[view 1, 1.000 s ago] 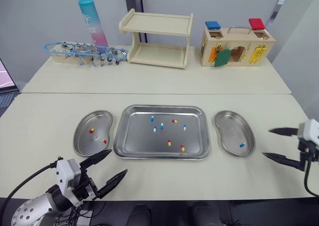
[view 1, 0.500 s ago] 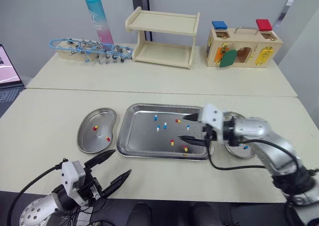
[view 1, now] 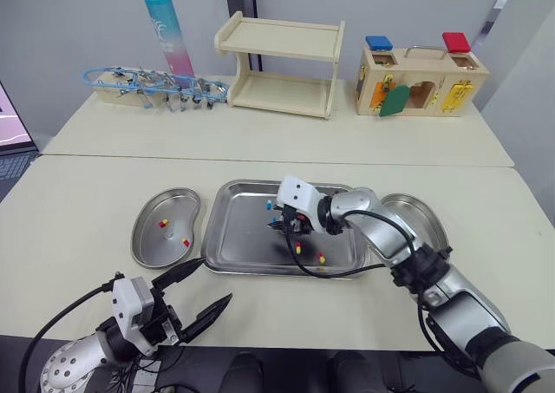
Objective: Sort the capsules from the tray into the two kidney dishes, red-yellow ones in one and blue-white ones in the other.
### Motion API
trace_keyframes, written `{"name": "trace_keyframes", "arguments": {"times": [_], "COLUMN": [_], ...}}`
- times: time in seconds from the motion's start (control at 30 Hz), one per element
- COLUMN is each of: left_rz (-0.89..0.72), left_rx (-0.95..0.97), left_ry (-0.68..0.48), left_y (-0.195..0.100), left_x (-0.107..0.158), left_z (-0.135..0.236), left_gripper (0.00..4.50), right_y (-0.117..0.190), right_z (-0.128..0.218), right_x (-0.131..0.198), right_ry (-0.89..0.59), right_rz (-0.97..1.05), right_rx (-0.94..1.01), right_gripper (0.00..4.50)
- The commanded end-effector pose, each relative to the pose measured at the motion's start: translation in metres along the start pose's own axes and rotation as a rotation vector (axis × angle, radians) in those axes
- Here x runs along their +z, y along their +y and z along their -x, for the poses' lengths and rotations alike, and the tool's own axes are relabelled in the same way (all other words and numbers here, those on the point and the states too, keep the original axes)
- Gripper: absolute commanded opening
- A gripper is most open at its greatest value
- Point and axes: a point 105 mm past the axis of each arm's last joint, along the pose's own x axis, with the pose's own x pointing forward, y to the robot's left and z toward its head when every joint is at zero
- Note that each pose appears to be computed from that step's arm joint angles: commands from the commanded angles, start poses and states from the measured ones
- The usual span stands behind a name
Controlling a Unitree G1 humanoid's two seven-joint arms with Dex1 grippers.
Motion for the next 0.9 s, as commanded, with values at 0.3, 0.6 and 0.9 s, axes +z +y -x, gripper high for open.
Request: {"name": "trace_keyframes", "arguments": {"times": [0.3,0.6,0.9], "left_rz": [-0.029,-0.025,-0.024], "left_rx": [-0.023,-0.021,-0.026], "left_ry": [-0.008,-0.006,-0.003], "left_y": [-0.004,-0.007,-0.007], "left_x": [0.003,0.000,-0.001], "left_z": [-0.001,0.000,-0.002], "left_gripper": [4.50,4.50,4.50], "right_y": [-0.012,-0.008,-0.008], "right_z": [-0.015,-0.019,-0.021], "right_x": [-0.009,-0.012,-0.012], "right_ry": [0.086,0.095,0.092], "right_rz": [0.027,0.029,0.052], "right_rx": [0.043,0.074,0.077], "right_gripper": [2.22,2.22,1.69]}}
